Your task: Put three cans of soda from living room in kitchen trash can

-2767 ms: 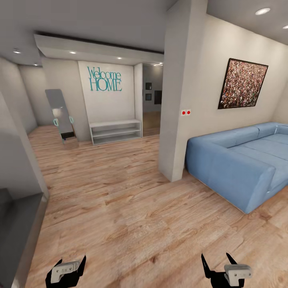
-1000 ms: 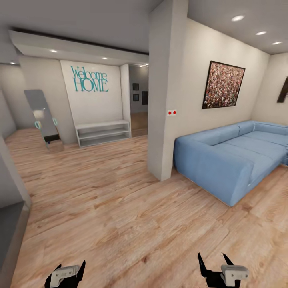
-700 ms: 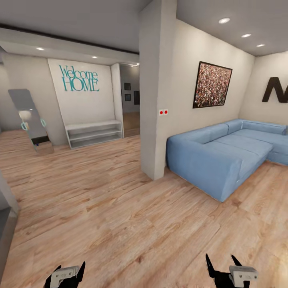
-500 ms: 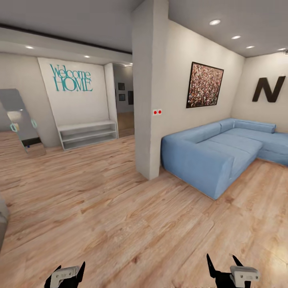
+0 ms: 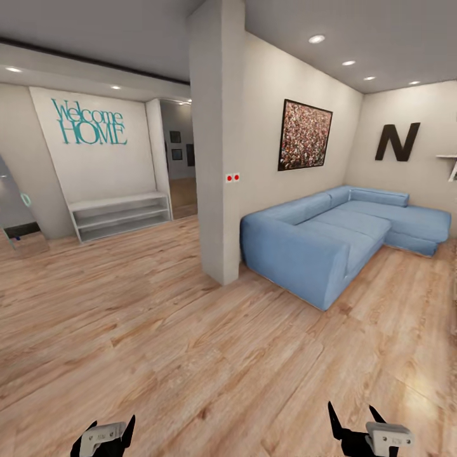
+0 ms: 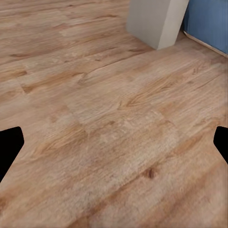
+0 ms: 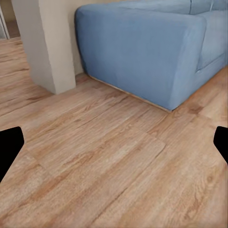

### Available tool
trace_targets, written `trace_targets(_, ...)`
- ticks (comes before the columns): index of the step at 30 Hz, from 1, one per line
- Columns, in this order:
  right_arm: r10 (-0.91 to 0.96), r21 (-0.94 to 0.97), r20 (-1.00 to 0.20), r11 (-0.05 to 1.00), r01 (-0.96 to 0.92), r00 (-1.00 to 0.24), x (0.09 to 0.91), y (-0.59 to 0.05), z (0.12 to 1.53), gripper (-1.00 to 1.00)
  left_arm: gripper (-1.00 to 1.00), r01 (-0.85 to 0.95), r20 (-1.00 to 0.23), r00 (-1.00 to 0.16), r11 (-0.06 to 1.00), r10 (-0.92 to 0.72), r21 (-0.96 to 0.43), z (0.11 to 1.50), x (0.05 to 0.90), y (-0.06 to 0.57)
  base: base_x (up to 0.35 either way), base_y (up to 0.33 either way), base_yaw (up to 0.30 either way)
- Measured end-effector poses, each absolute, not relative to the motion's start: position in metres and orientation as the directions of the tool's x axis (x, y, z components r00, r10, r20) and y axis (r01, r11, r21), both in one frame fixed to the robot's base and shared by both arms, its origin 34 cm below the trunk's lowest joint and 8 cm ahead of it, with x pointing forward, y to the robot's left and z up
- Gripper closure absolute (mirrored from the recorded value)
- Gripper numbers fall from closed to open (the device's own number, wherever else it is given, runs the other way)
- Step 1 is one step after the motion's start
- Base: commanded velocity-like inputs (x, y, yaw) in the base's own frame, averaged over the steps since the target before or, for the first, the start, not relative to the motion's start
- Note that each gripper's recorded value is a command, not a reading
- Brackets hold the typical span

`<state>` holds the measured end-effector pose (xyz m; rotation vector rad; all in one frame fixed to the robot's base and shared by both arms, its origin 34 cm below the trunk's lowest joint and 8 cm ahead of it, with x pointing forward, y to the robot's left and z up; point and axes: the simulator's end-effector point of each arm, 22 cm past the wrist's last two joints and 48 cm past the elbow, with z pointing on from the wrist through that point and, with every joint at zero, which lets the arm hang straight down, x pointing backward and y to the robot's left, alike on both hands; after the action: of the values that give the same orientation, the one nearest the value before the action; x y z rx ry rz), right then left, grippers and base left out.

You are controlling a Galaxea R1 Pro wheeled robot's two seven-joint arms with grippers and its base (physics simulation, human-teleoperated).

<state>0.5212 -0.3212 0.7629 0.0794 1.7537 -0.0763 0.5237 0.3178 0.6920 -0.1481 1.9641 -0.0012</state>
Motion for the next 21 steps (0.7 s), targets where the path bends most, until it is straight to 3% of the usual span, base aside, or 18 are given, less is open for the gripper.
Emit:
trace_targets(6, 0.017, -0.002, -0.982, 0.995, 0.098, -0.186, 0.5209, -0.3198, 0.7617, -1.00, -1.00, -0.104, -0.919, -0.381, 0.992, -0.104, -0.070, 0.6919, 0.5237, 0.3179, 0.000, 0.000, -0.022)
trace_targets(21, 0.020, 0.000, -0.982, 0.995, 0.103, -0.188, 0.5204, -0.3206, 0.7607, -1.00, -1.00, -0.104, -0.919, -0.380, 0.992, -0.105, -0.070, 0.6920, 0.5237, 0.3179, 0.000, 0.000, -0.123)
